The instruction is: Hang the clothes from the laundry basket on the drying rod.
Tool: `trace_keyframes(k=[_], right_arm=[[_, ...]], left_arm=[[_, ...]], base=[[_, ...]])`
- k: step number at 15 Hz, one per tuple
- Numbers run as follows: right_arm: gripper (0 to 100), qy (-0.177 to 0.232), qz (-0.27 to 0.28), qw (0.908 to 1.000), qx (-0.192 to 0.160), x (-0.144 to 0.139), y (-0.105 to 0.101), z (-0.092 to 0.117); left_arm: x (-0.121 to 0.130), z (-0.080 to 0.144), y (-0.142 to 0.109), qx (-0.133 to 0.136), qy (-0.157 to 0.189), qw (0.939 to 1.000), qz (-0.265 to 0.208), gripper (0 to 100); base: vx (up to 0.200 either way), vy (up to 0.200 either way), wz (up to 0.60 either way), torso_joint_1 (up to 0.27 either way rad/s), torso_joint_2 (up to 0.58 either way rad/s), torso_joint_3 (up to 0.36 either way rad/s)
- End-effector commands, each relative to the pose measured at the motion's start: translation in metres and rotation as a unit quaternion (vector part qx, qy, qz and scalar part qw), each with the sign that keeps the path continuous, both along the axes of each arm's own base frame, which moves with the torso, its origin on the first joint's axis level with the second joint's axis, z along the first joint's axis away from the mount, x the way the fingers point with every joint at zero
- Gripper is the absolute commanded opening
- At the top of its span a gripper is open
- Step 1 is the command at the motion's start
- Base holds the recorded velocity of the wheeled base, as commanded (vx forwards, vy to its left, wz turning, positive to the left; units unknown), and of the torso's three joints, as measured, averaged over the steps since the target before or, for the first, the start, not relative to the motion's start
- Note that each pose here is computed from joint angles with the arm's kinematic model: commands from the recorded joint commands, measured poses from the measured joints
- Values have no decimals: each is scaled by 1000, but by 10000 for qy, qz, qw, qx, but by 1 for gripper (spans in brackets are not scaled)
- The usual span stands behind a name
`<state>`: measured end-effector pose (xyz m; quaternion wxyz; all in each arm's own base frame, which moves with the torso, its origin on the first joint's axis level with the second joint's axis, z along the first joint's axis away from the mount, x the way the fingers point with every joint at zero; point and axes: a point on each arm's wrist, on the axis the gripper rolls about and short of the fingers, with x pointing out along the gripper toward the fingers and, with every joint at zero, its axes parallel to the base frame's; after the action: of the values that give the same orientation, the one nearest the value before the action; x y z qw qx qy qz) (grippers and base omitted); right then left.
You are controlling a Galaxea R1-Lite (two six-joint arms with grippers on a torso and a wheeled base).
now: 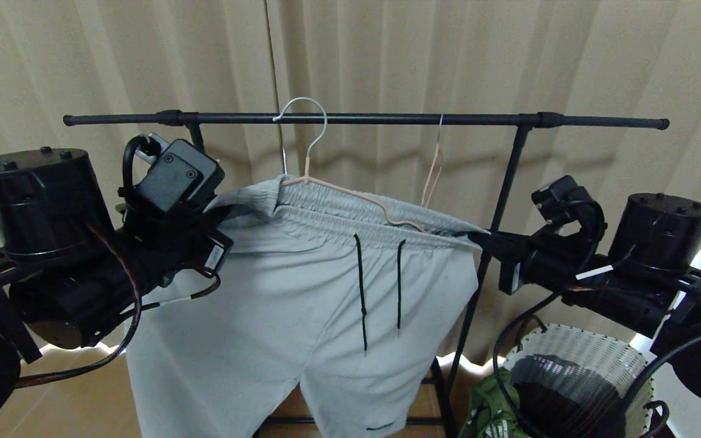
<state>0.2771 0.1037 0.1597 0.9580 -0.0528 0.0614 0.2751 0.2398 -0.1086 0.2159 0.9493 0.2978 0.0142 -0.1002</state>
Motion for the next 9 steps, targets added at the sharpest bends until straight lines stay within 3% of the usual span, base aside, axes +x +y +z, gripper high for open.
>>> trace_keyframes(k=[1, 2, 3, 9], right_arm=[[0, -171, 469, 9987, 73, -28, 17, 25], [0, -153, 669, 9976, 61, -36, 25, 29], [100, -149, 815, 9965, 54, -44, 30, 32], [100, -294, 892, 9955, 110, -44, 36, 43]], left_arm=[[1, -2, -1, -15, 37, 10000, -11, 0], [2, -1, -2, -101, 45, 9999, -11, 0], [2, -2, -5, -194, 71, 9998, -48, 0], [-5, 1, -25, -856, 181, 9954, -382, 0]], base=[[0, 0, 0, 0, 0, 0], [0, 0, 0, 0, 0, 0], [0, 0, 0, 0, 0, 0], [0, 0, 0, 0, 0, 0]])
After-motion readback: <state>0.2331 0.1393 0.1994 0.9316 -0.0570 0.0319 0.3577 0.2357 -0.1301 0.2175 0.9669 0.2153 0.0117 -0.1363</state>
